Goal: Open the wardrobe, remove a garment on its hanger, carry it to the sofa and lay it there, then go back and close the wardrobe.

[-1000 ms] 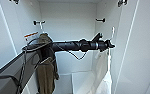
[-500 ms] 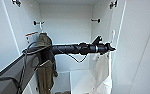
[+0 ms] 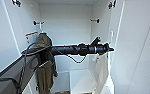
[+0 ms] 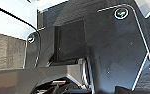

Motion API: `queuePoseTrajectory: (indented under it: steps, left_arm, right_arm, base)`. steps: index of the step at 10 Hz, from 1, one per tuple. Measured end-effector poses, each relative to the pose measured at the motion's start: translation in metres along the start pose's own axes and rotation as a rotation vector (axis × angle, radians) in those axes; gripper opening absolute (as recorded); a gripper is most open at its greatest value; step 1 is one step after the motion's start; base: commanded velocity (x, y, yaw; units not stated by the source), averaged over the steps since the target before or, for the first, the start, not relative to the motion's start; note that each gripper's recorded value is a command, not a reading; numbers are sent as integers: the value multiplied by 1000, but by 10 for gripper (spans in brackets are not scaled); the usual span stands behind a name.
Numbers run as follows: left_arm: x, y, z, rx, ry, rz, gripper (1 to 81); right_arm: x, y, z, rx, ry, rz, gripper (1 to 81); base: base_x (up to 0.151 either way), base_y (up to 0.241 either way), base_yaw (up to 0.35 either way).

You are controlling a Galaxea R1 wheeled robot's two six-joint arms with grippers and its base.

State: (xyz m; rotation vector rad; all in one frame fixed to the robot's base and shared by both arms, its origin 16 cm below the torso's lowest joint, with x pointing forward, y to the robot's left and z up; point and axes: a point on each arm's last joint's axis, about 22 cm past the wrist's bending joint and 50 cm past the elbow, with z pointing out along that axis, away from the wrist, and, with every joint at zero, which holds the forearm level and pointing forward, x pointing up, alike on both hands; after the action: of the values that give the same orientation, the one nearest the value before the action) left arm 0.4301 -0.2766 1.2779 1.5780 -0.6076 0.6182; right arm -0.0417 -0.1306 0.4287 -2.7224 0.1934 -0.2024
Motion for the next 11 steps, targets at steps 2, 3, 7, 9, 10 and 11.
queuePoseTrajectory:
  steps: [2,3,7,9,10,11]
  left_arm:
    - [-5,4,0,-8,-9,1,10]
    - [-7,7,0,-18,-13,2,10]
    - [-8,4,-4,-20,-14,2,10]
    - [-13,14,-1,-37,-24,6,10]
    - [-15,14,-1,-36,-29,6,10]
    - [-16,16,-1,-38,-31,7,10]
  right_arm:
    - [2,1,0,-2,2,-1,811]
    - [2,0,0,-1,1,-1,811]
    - [14,1,1,0,16,-5,811]
    - [-1,1,0,-2,-3,0,811]
    - [2,0,0,-1,0,0,811]
    - [3,1,0,-1,3,-1,811]
  base:
    - [0,0,0]
    - [0,0,0]
    - [-87,0,0]
    - [-109,0,0]
    - [-118,0,0]
    - [-123,0,0]
